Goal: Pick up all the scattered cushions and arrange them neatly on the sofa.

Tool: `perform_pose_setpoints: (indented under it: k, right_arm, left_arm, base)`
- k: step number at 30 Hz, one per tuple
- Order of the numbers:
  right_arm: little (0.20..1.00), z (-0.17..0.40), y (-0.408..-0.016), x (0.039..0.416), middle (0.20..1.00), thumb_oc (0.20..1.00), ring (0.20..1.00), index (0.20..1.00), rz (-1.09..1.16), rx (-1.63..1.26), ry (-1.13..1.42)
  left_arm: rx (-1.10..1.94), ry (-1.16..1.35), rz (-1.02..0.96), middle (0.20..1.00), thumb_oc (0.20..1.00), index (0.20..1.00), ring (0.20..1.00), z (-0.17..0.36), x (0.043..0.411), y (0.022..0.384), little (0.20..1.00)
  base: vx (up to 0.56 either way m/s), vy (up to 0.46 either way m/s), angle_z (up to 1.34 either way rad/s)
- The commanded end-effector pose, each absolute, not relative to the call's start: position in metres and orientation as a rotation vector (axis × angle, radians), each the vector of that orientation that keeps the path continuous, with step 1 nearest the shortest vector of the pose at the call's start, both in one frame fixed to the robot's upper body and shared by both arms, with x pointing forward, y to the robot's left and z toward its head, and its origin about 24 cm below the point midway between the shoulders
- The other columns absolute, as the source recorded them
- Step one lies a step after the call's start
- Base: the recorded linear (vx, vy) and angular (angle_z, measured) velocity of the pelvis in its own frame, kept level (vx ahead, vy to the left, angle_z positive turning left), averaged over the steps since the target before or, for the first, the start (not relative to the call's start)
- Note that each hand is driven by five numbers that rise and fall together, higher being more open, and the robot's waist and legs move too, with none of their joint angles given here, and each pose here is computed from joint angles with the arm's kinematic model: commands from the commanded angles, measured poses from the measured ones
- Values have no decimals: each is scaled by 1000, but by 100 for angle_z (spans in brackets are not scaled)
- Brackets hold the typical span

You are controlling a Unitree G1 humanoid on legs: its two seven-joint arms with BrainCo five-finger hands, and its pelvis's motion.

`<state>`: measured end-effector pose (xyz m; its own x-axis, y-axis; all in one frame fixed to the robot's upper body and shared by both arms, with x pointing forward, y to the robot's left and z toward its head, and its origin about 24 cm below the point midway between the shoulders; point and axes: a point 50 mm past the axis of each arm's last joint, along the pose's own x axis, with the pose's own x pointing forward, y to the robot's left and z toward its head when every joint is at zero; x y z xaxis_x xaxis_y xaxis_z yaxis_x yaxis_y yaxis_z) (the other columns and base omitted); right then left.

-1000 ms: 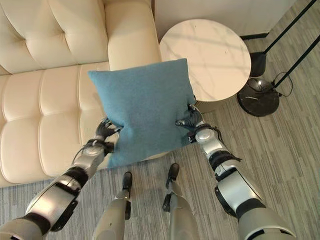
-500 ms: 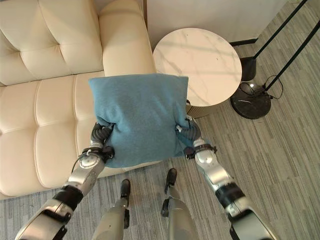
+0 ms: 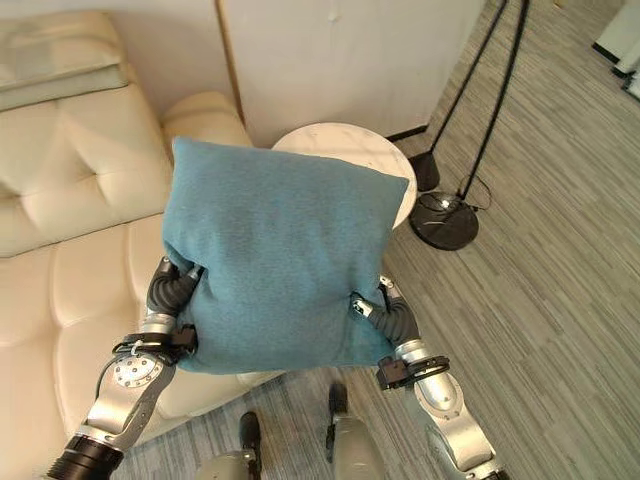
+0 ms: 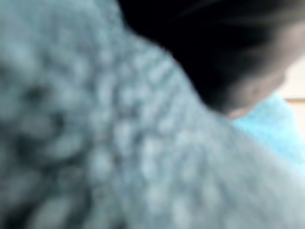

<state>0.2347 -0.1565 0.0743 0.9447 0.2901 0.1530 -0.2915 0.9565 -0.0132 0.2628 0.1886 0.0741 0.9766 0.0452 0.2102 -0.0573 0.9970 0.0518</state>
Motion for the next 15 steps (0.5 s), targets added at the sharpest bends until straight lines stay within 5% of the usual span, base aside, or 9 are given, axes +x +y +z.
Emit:
perform_pose_setpoints:
  k: [1, 6, 15]
  right_arm:
    - [200, 137, -104, 236, 200, 200, 200, 200, 556, 126, -525]
    - [200, 148, -107, 243, 200, 200, 200, 200, 531, 38, -575]
    - [200, 131, -131, 235, 200, 200, 200, 200, 453, 18, -499]
  left_arm:
    - [10, -438, -174, 200, 200, 200, 200, 111, 262, 147, 200]
    - [-8, -406, -169, 200, 200, 200, 200, 105, 260, 147, 200]
    - [-48, -363, -252, 200, 200, 200, 200, 97, 257, 135, 200]
  base:
    - [-158, -163, 50]
    - [-280, -232, 54]
    - [-140, 17, 79]
